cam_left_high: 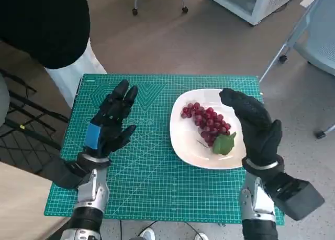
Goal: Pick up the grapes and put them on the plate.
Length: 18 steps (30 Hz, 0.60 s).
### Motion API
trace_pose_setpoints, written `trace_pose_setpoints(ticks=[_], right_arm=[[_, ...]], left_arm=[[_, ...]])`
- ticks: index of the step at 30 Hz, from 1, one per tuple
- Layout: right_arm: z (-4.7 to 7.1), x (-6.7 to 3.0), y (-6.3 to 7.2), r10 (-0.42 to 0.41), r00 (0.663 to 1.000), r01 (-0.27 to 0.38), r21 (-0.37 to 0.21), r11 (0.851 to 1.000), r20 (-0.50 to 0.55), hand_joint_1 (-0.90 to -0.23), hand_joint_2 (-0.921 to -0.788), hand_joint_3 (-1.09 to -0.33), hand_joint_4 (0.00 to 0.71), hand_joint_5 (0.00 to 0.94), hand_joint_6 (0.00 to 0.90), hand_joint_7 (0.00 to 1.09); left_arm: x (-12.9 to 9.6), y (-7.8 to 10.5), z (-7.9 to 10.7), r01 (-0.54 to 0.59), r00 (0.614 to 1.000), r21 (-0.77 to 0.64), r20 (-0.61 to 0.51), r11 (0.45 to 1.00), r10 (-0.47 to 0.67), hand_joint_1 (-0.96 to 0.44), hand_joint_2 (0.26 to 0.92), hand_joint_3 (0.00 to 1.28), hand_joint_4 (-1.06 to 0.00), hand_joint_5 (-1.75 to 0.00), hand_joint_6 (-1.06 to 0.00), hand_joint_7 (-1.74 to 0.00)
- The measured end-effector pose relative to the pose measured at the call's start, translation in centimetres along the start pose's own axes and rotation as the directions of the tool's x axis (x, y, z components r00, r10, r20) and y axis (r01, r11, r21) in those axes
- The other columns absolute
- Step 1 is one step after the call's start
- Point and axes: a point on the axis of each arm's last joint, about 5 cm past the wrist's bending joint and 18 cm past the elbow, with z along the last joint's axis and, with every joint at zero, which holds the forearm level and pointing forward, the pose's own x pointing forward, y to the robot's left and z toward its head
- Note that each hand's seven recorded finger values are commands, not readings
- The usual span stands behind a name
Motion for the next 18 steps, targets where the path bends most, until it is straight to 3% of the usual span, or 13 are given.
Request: trace_pose_setpoints(ticks=[18], right_arm=[[0.19, -0.13, -0.11, -0.001, 1.000, 0.001, 0.007, 1.000, -0.010, -0.433, -0.921, -0.568, 0.312, 0.002, 0.034, 0.56]], left_arm=[[-0.03, -0.61, -0.08, 0.000, 1.000, -0.008, 0.001, 1.000, 0.000, -0.48, 0.921, 0.22, -0.31, -0.01, -0.42, -0.03]])
